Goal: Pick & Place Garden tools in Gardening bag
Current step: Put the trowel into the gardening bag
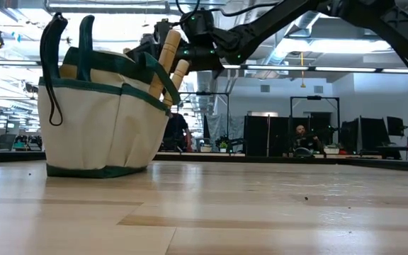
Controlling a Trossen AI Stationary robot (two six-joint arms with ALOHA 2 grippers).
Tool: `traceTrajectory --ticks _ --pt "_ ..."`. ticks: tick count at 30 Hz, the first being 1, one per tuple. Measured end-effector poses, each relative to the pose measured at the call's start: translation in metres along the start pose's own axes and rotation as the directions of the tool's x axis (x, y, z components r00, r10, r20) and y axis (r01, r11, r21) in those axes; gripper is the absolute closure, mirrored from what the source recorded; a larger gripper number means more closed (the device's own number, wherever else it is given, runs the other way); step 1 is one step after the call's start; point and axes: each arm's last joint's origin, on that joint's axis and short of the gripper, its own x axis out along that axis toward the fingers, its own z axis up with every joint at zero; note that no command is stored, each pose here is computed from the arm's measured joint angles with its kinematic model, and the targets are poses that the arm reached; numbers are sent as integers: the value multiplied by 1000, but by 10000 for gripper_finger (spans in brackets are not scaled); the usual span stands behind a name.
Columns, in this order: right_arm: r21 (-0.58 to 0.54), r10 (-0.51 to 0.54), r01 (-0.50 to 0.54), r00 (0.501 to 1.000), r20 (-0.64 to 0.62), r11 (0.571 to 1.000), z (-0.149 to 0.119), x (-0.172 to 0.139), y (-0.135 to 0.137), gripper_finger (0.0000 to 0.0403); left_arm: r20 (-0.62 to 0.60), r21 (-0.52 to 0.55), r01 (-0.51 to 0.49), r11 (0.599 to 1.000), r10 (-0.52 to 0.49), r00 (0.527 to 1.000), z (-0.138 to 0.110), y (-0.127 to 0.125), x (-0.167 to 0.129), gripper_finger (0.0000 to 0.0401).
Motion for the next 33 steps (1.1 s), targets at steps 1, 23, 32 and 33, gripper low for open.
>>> traceTrajectory --ticks 1,23,32,33 --pt "3 2 -2 1000 -2 1000 0 1 2 342 0 0 0 1000 0 1000 0 0 0 398" --pt "89 -150 135 970 189 987 -13 -24 29 342 -13 -35 59 998 -60 998 0 -2 0 398" --pt "105 -185 163 949 257 981 -29 -46 34 342 -10 -26 60 998 -60 998 0 -2 0 398" --pt "107 -185 162 948 258 981 -29 -44 33 342 -10 -26 59 998 -59 998 0 -2 0 398"
